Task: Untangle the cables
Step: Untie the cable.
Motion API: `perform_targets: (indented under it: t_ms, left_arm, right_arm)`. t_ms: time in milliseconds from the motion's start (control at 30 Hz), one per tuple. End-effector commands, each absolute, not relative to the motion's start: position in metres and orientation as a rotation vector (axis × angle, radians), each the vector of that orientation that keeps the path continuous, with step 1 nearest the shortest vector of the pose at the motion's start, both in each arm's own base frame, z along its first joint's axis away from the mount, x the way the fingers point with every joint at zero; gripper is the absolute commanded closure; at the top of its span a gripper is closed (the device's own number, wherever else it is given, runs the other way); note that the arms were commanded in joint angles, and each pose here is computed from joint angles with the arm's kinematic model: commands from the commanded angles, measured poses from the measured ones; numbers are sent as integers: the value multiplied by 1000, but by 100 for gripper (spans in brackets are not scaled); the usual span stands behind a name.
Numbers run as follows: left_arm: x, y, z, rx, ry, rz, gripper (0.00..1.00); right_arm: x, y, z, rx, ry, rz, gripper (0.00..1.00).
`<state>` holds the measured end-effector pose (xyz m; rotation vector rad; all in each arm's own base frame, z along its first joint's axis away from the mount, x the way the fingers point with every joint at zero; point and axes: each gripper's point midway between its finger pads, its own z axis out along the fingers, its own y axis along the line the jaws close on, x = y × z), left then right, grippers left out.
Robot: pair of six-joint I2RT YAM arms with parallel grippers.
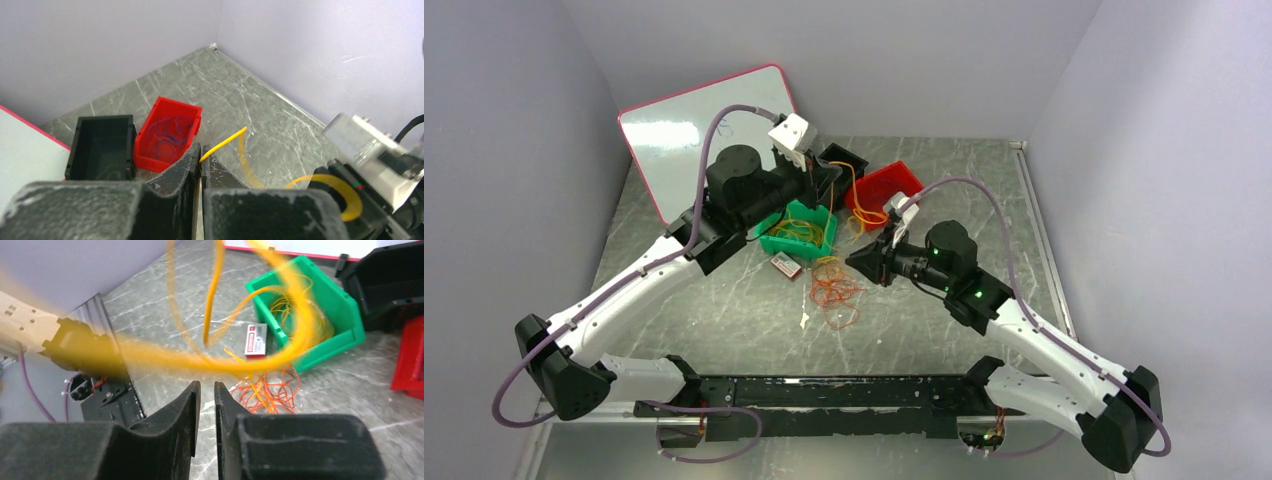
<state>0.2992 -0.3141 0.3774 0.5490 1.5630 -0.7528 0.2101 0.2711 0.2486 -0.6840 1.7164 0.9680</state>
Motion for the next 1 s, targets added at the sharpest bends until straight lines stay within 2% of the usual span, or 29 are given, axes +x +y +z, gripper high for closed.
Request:
perform_targets:
  t_ms: [0, 267, 600, 700, 833, 967]
  left_arm:
    - [296, -310, 401, 576, 1512, -736, 93]
    - [293, -309, 398, 578, 1516, -743, 93]
    - [301, -299, 410, 521, 1494, -688, 93]
    - [303, -297, 415, 512, 1484, -677, 93]
    - [300, -297, 423, 523, 1464, -681, 93]
    - [297, -298, 430, 540, 1447, -691, 93]
  right_arm:
    - [197, 287, 255, -821, 1614, 1060, 77]
    - [206, 285, 263, -798, 1596, 1009, 65]
    - [209, 235, 280, -587, 1559, 829, 54]
    - [209, 224, 294, -545, 1505, 801, 46]
    - [205, 226, 314, -587, 1406, 806, 35]
    - [195, 242, 322, -771, 1290, 801, 33]
